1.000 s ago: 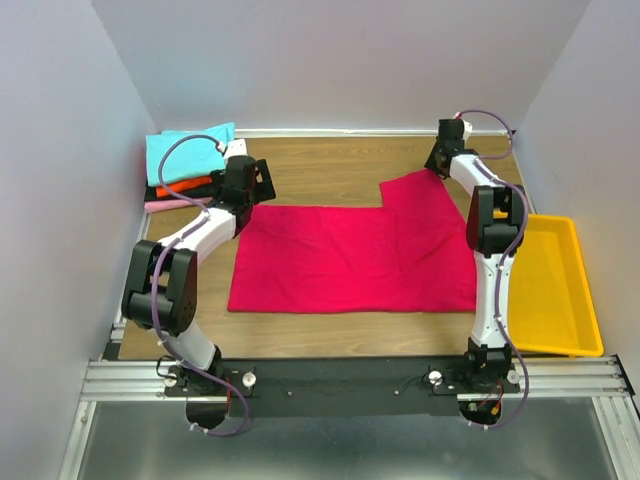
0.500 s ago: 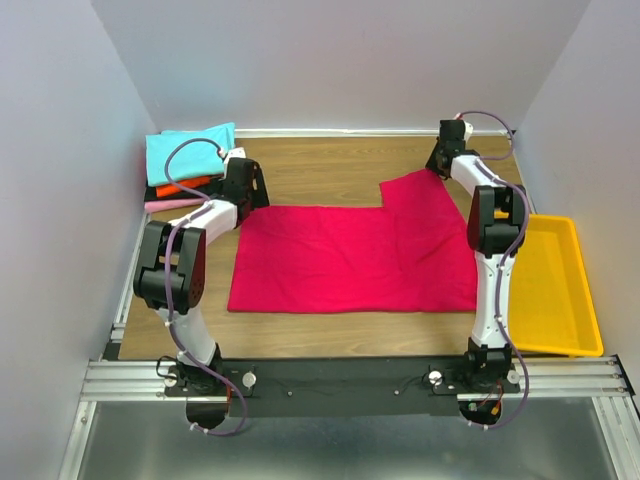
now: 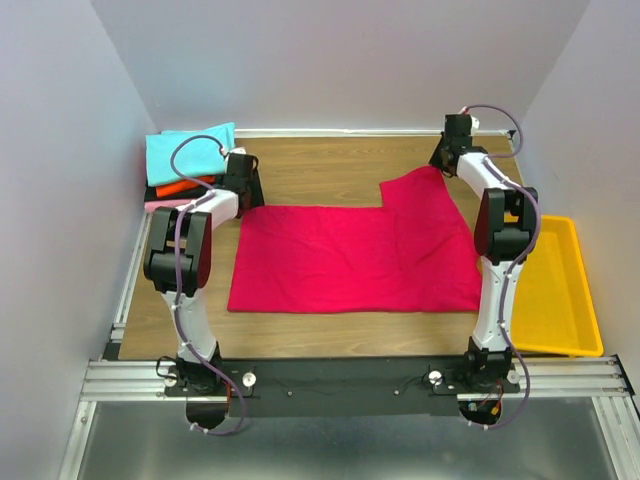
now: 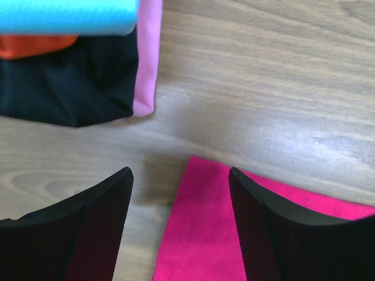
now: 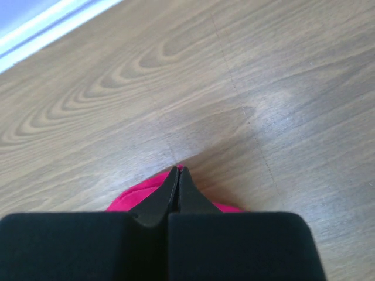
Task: Fold and stack the t-shirts
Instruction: Fold the tshirt
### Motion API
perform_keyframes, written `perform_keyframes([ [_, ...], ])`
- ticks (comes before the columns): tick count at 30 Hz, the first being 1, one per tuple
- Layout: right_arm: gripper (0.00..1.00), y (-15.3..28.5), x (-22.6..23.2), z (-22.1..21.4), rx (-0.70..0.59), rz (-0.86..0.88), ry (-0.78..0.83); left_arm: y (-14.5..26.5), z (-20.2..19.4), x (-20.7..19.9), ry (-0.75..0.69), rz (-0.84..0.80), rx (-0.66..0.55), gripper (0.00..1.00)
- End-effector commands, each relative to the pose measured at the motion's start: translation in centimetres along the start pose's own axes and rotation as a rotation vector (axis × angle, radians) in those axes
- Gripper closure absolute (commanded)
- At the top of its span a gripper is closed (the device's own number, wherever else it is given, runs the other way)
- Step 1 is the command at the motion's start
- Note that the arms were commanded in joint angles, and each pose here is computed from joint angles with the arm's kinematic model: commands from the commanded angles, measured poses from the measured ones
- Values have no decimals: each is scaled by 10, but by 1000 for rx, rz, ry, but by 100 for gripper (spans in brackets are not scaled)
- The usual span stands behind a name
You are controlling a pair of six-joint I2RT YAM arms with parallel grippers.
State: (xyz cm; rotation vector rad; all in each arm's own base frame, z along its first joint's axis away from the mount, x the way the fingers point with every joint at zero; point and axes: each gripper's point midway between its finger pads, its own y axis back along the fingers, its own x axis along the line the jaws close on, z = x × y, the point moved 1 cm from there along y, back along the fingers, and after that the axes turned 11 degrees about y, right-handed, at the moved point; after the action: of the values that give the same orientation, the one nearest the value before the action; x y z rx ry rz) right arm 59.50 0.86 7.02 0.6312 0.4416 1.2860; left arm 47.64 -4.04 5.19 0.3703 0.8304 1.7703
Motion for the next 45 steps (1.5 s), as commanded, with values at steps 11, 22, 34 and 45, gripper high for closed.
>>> perform_keyframes([
  [11,99,31,3,24,-42,48,-21,-20,-11,4,-46,27,76,45],
  [22,99,37,3,28,-51,52,-26,-19,-20,12,-62,48,100,63],
  [34,100,42,3,31,-57,59,-27,-13,-30,18,-70,52,120,97],
  [45,99,53,3,37,-73,63,-31,20,-11,16,-22,5,31,100],
])
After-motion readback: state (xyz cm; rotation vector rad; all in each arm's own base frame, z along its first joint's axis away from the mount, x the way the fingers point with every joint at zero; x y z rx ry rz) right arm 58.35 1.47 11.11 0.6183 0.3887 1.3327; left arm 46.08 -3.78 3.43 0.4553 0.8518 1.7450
